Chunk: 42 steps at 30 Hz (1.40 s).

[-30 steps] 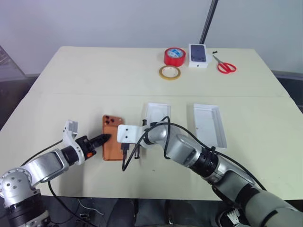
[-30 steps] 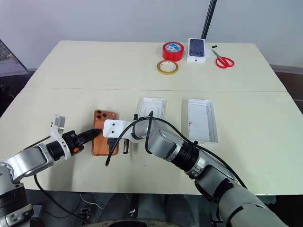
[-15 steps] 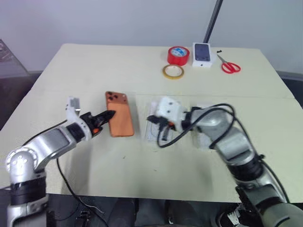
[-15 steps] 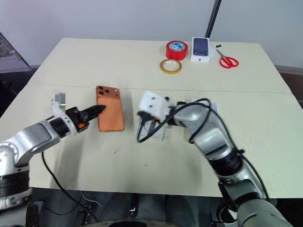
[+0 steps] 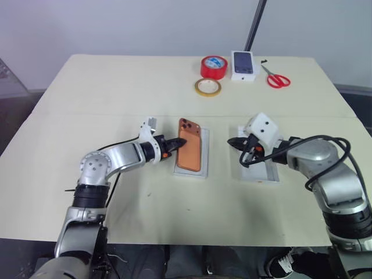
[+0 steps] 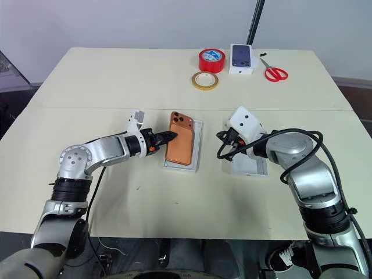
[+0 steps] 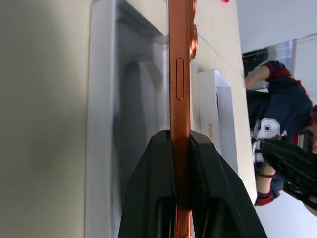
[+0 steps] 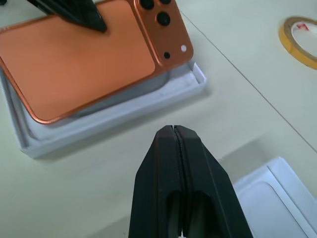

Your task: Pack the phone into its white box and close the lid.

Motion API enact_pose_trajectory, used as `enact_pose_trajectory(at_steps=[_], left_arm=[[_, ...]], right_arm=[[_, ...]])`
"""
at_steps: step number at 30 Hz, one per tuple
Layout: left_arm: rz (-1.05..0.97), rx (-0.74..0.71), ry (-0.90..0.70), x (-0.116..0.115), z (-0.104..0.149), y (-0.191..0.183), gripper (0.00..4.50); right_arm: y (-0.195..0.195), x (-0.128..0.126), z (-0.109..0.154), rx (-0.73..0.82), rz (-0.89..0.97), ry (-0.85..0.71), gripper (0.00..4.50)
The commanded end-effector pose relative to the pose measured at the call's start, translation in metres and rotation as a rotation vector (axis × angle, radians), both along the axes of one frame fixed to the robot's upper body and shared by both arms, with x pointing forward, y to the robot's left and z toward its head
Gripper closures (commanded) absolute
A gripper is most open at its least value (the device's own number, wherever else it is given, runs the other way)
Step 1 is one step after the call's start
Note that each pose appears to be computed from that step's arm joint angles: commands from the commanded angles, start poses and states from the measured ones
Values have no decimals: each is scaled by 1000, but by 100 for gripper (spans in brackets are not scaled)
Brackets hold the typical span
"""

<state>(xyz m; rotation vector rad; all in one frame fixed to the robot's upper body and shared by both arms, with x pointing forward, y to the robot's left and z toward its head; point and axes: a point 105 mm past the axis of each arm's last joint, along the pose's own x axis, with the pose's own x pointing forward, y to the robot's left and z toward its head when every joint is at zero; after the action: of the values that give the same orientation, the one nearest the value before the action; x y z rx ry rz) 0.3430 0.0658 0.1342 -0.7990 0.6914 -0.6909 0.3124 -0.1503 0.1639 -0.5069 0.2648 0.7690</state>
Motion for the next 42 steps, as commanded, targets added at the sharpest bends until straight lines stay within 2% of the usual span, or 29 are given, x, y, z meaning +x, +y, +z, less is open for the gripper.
enact_pose_trajectory(at_steps=[1, 5, 9, 12, 13, 15, 19, 23, 26, 28, 34, 42], left_arm=[[-44, -13, -42, 0, 10, -9, 446], [-54, -14, -41, 0, 9, -11, 446], [-59, 6, -53, -2, 9, -9, 283], [-55, 8, -92, -4, 19, 0, 131], [-49, 11, -109, -5, 23, 5, 94], [-41, 30, -141, -7, 29, 14, 94], [13, 160, -224, -9, 35, 47, 94], [64, 360, -304, -6, 28, 74, 209], [57, 444, -342, -4, 20, 76, 378], [37, 514, -373, -2, 13, 73, 447], [-105, 669, -463, 4, -9, 42, 447], [-322, 645, -531, -2, -18, -16, 447]], right_arm=[[-2, -3, 13, -13, -7, -65, 450], [-1, -1, 11, -24, -8, -65, 450], [2, 1, 9, -34, 3, -66, 450], [6, 1, 9, -43, 21, -70, 450], [7, 1, 9, -45, 26, -72, 450], [9, 1, 10, -49, 33, -74, 450], [16, 2, 8, -62, 48, -76, 450], [25, 10, -2, -71, 25, -43, 450], [27, 17, -10, -86, -12, -15, 450], [29, 21, -16, -104, -28, -5, 450], [45, 28, -37, -203, -37, -6, 450], [63, 27, -41, -234, 13, -21, 450]])
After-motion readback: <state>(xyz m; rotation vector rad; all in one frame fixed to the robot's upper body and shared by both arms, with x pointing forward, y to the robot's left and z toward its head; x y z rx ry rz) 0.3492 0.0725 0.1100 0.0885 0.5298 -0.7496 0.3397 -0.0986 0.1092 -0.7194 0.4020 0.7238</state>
